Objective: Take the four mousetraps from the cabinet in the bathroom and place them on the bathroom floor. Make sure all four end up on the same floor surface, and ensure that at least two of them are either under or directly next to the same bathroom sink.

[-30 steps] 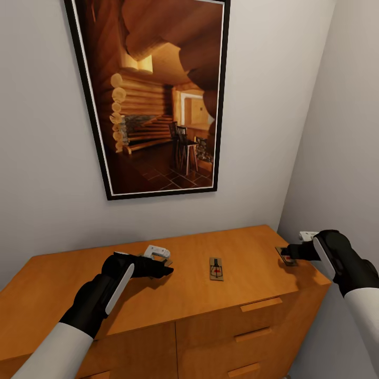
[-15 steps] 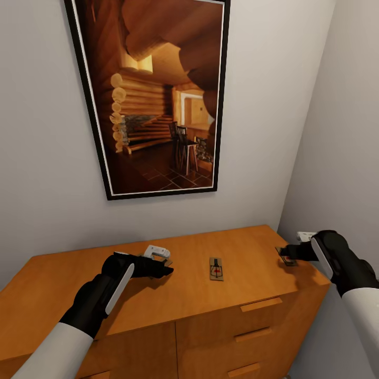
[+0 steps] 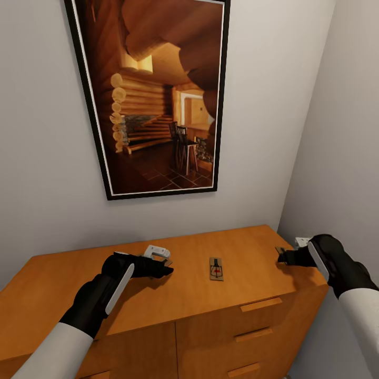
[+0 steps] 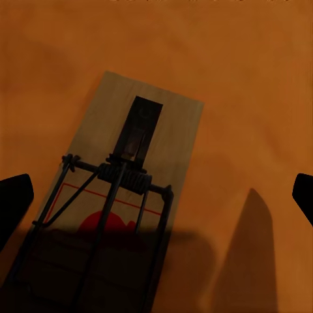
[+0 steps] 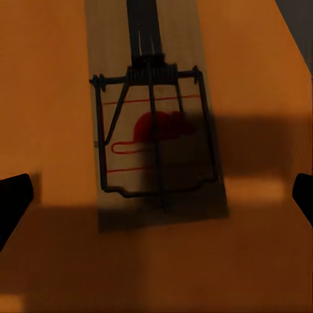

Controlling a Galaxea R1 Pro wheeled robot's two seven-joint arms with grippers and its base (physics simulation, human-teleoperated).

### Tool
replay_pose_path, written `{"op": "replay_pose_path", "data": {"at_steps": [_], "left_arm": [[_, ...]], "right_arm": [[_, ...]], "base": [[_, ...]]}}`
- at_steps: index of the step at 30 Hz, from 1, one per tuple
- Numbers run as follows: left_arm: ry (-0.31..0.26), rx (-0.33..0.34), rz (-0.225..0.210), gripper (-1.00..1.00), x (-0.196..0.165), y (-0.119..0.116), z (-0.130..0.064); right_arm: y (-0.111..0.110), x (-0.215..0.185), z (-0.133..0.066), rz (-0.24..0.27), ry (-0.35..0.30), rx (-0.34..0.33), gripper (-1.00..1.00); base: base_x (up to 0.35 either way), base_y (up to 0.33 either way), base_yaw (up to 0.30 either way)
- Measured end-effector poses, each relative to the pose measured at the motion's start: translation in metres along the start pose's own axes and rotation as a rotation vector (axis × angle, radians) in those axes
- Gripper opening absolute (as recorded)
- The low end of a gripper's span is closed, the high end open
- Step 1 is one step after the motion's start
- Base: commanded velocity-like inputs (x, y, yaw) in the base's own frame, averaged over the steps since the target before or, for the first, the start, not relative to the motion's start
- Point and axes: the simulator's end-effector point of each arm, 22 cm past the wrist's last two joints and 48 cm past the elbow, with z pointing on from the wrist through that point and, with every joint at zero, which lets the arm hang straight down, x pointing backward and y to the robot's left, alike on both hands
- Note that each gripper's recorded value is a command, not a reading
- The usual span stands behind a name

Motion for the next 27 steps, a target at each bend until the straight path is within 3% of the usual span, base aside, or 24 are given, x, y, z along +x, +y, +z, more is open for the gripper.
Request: {"op": "replay_pose_path", "data": {"at_steps": [27], "left_arm": [[0.0, 0.0, -0.001, 1.0, 0.0003, 0.0001, 0.0]], "right_arm": [[-0.0012, 0.0052, 0.0028, 0.008, 0.015, -0.005, 1.0]], "base": [[0.0, 0.0, 0.0]]}}
